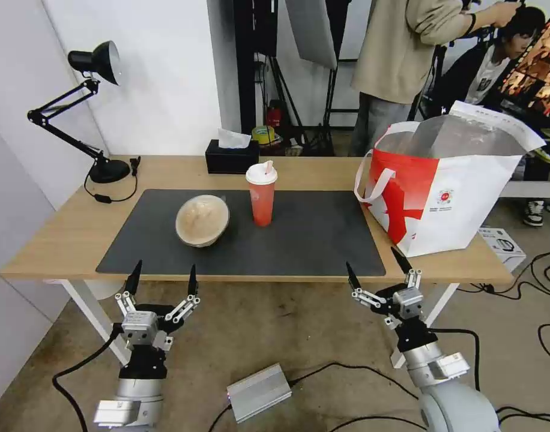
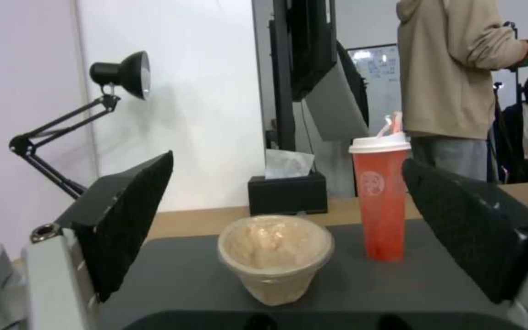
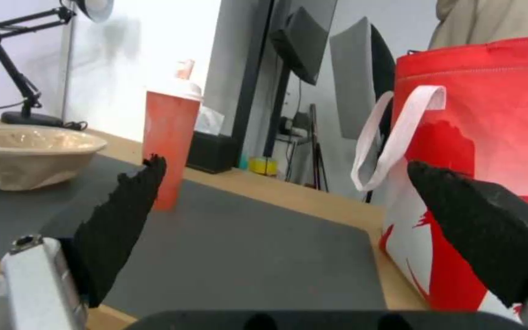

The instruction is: Pick up the trash from the table and place it into the takeout bag.

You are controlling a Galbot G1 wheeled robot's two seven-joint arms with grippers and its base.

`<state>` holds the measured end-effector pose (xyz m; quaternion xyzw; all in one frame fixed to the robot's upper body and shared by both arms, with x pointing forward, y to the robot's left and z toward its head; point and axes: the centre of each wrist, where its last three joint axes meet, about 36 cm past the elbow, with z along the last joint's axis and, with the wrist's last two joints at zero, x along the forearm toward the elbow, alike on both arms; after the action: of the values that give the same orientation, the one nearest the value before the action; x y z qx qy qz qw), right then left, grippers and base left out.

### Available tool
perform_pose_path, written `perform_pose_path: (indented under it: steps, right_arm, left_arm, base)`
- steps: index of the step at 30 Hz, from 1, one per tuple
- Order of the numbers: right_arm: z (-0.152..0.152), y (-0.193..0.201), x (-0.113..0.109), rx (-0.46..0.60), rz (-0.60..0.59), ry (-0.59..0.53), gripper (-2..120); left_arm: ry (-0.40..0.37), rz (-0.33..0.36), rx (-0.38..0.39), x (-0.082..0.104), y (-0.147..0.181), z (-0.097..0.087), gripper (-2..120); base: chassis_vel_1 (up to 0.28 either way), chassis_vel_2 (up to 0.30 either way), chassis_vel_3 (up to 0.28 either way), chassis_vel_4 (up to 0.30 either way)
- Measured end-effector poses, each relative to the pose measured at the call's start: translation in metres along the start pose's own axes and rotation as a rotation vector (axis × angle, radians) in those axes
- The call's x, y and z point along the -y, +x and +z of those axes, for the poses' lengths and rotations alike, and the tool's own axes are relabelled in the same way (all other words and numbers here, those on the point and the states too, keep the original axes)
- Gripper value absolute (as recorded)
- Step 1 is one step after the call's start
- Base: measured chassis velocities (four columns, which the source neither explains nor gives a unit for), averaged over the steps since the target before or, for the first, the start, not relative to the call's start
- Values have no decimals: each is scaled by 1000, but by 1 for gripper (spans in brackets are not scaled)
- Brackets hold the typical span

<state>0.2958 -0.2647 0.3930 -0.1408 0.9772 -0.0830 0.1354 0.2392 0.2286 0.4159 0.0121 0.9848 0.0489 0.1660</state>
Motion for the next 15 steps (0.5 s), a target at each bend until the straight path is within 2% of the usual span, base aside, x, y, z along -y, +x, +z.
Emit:
perform_pose_path:
  steps: [15]
  right_arm:
    - [1,-2,-2,5,-6,-3,100]
  left_arm:
    - [2,-3,5,1,-1,-3,100]
  base:
    - [0,0,0,0]
